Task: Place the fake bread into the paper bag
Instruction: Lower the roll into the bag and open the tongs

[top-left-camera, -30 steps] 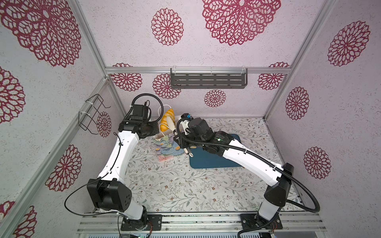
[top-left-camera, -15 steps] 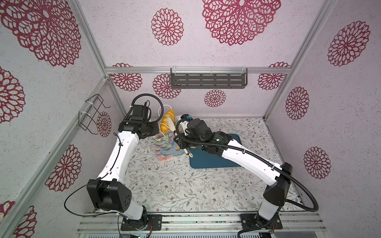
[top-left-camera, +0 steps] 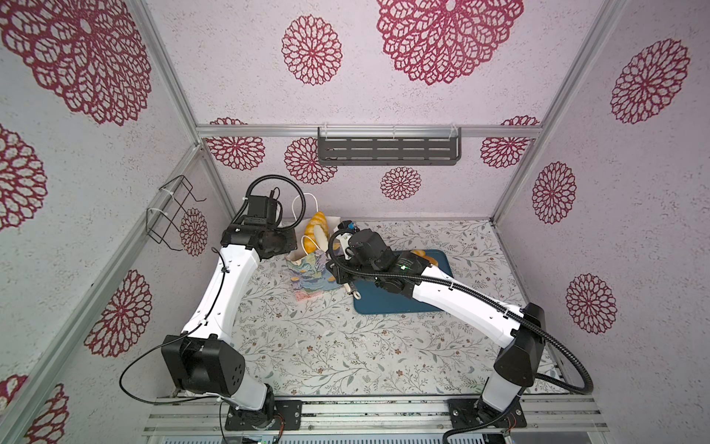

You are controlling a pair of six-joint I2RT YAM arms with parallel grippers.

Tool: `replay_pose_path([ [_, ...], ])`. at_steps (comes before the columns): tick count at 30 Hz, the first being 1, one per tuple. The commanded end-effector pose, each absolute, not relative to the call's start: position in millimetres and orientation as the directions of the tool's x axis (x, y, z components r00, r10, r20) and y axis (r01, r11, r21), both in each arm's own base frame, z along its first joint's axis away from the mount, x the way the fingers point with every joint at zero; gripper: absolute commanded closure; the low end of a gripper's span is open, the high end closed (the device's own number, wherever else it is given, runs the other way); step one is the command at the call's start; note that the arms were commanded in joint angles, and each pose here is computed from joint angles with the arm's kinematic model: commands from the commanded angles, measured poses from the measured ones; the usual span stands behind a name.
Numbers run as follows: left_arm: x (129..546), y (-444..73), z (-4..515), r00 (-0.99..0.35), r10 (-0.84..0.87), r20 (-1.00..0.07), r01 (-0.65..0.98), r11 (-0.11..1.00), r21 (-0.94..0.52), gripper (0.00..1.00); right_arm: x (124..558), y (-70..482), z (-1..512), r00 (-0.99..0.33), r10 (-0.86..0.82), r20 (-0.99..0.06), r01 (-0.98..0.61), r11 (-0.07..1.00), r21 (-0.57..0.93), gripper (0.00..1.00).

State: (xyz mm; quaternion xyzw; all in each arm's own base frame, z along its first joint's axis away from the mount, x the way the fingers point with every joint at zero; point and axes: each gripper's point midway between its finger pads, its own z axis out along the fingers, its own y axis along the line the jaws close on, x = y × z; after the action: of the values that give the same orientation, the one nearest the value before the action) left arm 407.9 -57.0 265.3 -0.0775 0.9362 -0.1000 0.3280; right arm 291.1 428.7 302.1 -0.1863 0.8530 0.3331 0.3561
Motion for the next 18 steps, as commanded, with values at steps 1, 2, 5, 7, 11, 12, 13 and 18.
replay_pose_path([
  [1,400,-60,262,-0.785,-0.195,-0.588,-0.066,0.970,-0.233,1.00,290,414,342,-0.641,-0.006,-0.768,-0.553,0.697,0.456,0.80],
  [2,400,-60,262,-0.785,-0.196,-0.587,-0.068,0.970,-0.233,1.00,291,412,345,-0.638,0.002,-0.770,-0.550,0.699,0.458,0.80],
  [5,400,-60,262,-0.785,-0.195,-0.587,-0.068,0.970,-0.232,1.00,291,410,351,-0.631,0.019,-0.775,-0.545,0.700,0.461,0.78],
  [7,400,-60,262,-0.785,-0.193,-0.589,-0.068,0.971,-0.228,1.00,293,409,354,-0.631,0.025,-0.776,-0.542,0.701,0.463,0.75],
  [11,400,-60,262,-0.784,-0.192,-0.590,-0.069,0.972,-0.224,1.00,296,411,353,-0.638,0.016,-0.770,-0.535,0.710,0.458,0.71],
  [12,400,-60,263,-0.784,-0.191,-0.591,-0.068,0.972,-0.224,1.00,297,411,352,-0.641,0.015,-0.767,-0.530,0.714,0.457,0.70],
  [13,400,-61,262,-0.784,-0.190,-0.591,-0.067,0.972,-0.225,1.00,299,411,351,-0.643,0.017,-0.766,-0.524,0.720,0.456,0.69],
  [18,400,-62,263,-0.784,-0.189,-0.592,-0.064,0.972,-0.226,1.00,306,410,359,-0.639,0.043,-0.768,-0.506,0.728,0.462,0.68],
])
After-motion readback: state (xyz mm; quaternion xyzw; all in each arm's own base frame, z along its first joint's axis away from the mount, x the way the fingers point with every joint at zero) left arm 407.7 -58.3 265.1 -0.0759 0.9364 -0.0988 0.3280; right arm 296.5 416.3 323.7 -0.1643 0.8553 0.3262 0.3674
